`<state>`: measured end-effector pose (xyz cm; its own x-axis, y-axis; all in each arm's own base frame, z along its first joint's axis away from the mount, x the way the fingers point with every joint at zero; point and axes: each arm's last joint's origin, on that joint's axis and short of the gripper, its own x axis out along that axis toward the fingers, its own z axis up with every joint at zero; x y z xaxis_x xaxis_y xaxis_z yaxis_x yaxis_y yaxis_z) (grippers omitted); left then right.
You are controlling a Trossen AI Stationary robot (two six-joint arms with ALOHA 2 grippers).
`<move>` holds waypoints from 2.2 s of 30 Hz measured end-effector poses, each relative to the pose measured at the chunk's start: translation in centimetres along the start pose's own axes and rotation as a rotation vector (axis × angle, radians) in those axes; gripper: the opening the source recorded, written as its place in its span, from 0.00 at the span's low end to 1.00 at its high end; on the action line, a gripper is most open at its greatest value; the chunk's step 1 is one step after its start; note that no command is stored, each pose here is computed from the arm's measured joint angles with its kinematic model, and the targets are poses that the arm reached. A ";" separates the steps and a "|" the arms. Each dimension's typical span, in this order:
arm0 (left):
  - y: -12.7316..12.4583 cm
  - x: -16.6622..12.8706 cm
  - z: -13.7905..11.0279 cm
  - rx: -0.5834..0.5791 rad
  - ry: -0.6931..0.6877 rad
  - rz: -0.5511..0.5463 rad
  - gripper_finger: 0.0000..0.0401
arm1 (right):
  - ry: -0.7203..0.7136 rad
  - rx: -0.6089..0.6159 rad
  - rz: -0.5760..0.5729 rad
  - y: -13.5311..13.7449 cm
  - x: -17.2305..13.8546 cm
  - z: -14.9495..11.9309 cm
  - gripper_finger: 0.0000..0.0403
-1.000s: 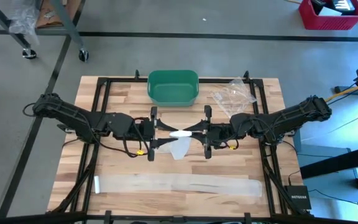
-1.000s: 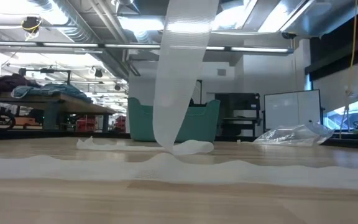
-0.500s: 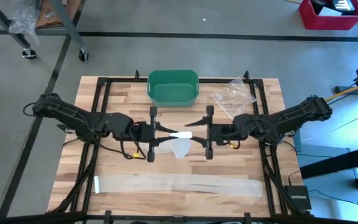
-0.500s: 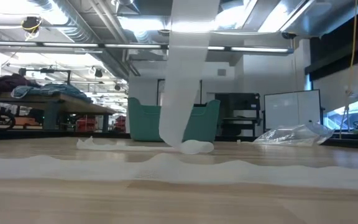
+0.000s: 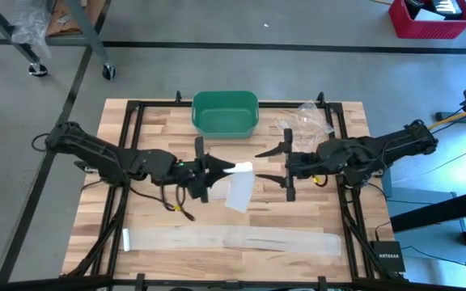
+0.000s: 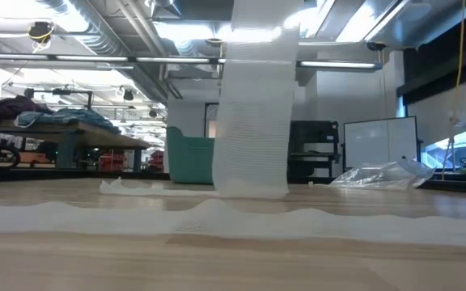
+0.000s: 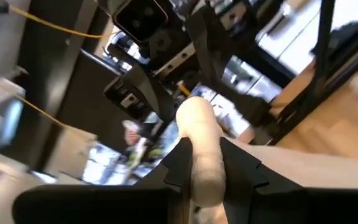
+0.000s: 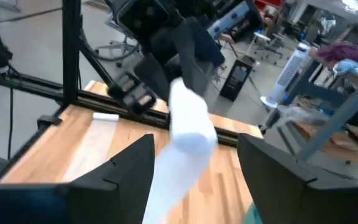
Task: Roll bandage
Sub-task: Roll the top white bandage
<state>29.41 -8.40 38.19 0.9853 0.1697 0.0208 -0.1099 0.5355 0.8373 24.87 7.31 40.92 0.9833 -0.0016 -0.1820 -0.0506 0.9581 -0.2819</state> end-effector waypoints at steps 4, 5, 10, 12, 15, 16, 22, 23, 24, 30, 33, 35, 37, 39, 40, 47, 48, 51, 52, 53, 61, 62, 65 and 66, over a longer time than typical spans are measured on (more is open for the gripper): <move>-0.4 0.6 -0.1 0.090 0.013 0.013 0.13 | -0.039 -0.022 0.051 -0.6 0.9 0.0 0.58; -0.4 0.6 0.0 0.096 0.008 0.021 0.13 | -0.036 -0.021 0.053 -0.8 1.1 -0.1 0.58; -0.4 0.4 0.3 0.106 0.018 0.044 0.13 | -0.022 -0.020 0.068 -1.3 1.5 -0.5 0.58; -0.4 0.3 0.5 0.108 0.012 0.047 0.13 | -0.027 -0.029 0.068 -1.3 1.5 -0.5 0.58; -0.5 0.2 0.6 0.107 0.011 0.044 0.13 | -0.069 -0.036 0.056 -1.4 1.5 -0.1 0.58; -0.5 0.2 0.6 0.106 0.010 0.042 0.13 | -0.077 -0.035 0.055 -1.4 1.5 0.0 0.57; -0.5 0.2 0.6 0.111 0.012 0.047 0.14 | -0.054 -0.021 0.063 -1.2 1.9 -0.3 0.45; -0.5 0.2 0.6 0.110 0.013 0.047 0.14 | -0.043 -0.019 0.066 -1.1 2.1 -0.4 0.43; -0.5 0.2 0.6 0.110 0.013 0.047 0.14 | -0.041 -0.019 0.066 -1.0 2.5 -0.5 0.41; -0.6 0.2 0.6 0.112 0.020 0.045 0.14 | -0.037 -0.065 0.048 -0.7 3.5 -0.8 0.32; -0.6 0.2 0.6 0.115 0.026 0.047 0.15 | -0.037 -0.069 0.043 -0.7 3.5 -0.8 0.25; -0.6 0.2 0.6 0.114 0.027 0.049 0.15 | -0.051 -0.067 0.056 -0.7 3.5 -0.7 0.18; -0.5 0.2 0.6 0.110 0.026 0.050 0.15 | -0.057 -0.068 0.061 -0.7 3.4 -0.7 0.13; -0.6 0.2 0.6 0.096 0.027 0.050 0.15 | -0.055 -0.092 0.060 -0.7 3.4 -0.7 0.09; -0.6 0.1 0.6 0.078 0.039 0.057 0.15 | -0.055 -0.116 0.058 -0.7 3.4 -0.7 0.09; -0.4 -1.2 1.6 -0.241 0.065 0.101 0.15 | -0.065 -0.322 0.014 -0.8 3.4 -0.6 0.12; -0.4 -1.5 1.7 -0.273 0.062 0.094 0.15 | -0.065 -0.348 0.012 -0.8 3.4 -0.5 0.12; -0.2 -2.4 1.9 -0.362 0.061 0.074 0.15 | -0.065 -0.381 0.018 -0.8 3.4 -0.6 0.09; -0.1 -2.6 1.9 -0.391 0.064 0.071 0.15 | -0.067 -0.386 0.022 -0.8 3.4 -0.5 0.09; 0.1 -2.8 1.8 -0.416 0.068 0.071 0.16 | -0.066 -0.395 0.022 -0.9 3.2 -0.5 0.09; 0.8 -3.9 1.8 -0.540 0.067 0.061 0.42 | -0.067 -0.400 0.022 -0.9 3.0 -0.4 0.11; 0.9 -4.0 1.8 -0.566 0.061 0.065 0.45 | -0.072 -0.403 0.019 -1.0 2.8 -0.3 0.10; 1.5 -4.1 1.7 -0.661 0.053 0.084 0.51 | -0.071 -0.430 0.014 -1.1 2.3 -0.2 0.10; 1.5 -4.0 1.5 -0.688 0.060 0.085 0.52 | -0.054 -0.468 0.019 -1.1 2.3 -0.4 0.10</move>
<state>25.55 -9.53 40.14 0.9628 0.2690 0.0240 -0.2638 0.9178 0.2968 27.17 6.14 40.47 0.9885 0.0410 -0.1456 -0.1296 0.7258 -0.6756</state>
